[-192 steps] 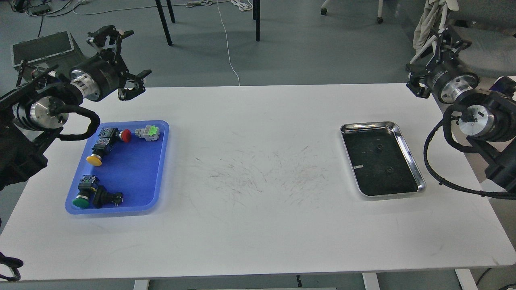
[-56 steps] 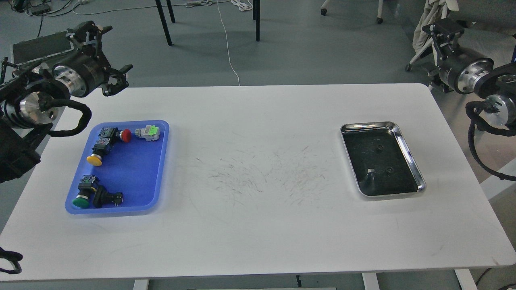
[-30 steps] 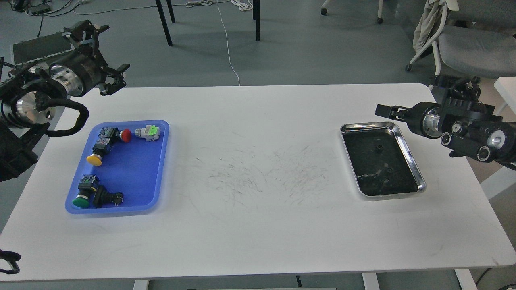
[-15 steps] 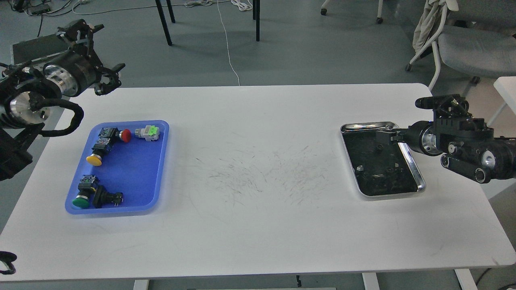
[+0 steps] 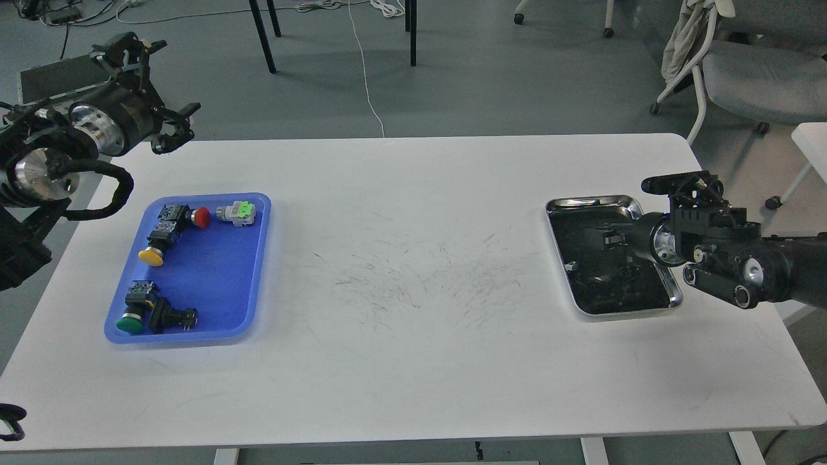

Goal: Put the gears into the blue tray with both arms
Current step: 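Reach the right gripper down into the metal tray, then grasp the small black gear in the metal tray with right gripper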

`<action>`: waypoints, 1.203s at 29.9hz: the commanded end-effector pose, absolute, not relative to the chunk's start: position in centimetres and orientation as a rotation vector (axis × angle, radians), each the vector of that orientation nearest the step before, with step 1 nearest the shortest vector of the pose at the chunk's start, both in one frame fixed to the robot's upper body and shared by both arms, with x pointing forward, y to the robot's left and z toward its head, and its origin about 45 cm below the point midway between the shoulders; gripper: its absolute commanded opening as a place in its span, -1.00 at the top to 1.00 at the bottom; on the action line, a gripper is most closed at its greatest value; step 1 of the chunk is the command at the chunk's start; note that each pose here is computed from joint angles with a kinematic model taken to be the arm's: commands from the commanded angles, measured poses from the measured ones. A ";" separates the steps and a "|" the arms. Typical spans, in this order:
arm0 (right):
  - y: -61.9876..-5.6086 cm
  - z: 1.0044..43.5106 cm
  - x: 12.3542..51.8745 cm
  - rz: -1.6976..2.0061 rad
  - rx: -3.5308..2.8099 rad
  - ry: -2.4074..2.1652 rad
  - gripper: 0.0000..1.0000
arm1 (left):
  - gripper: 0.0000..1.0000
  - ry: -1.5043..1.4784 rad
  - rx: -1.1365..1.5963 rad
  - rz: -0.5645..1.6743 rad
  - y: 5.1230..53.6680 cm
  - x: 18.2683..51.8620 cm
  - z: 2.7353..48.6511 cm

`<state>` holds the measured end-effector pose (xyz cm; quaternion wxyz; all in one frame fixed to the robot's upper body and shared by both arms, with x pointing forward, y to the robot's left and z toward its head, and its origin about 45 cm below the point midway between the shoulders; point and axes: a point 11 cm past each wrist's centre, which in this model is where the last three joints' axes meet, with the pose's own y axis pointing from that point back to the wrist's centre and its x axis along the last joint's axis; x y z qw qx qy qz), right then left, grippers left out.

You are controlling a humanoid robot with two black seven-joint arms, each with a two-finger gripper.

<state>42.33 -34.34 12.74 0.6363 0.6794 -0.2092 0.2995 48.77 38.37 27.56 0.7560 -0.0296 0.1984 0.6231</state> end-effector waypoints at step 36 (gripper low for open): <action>-35.0 11.6 41.8 0.657 1.572 -0.447 0.54 | -0.98 0.440 -0.058 1.364 38.4 48.6 27.1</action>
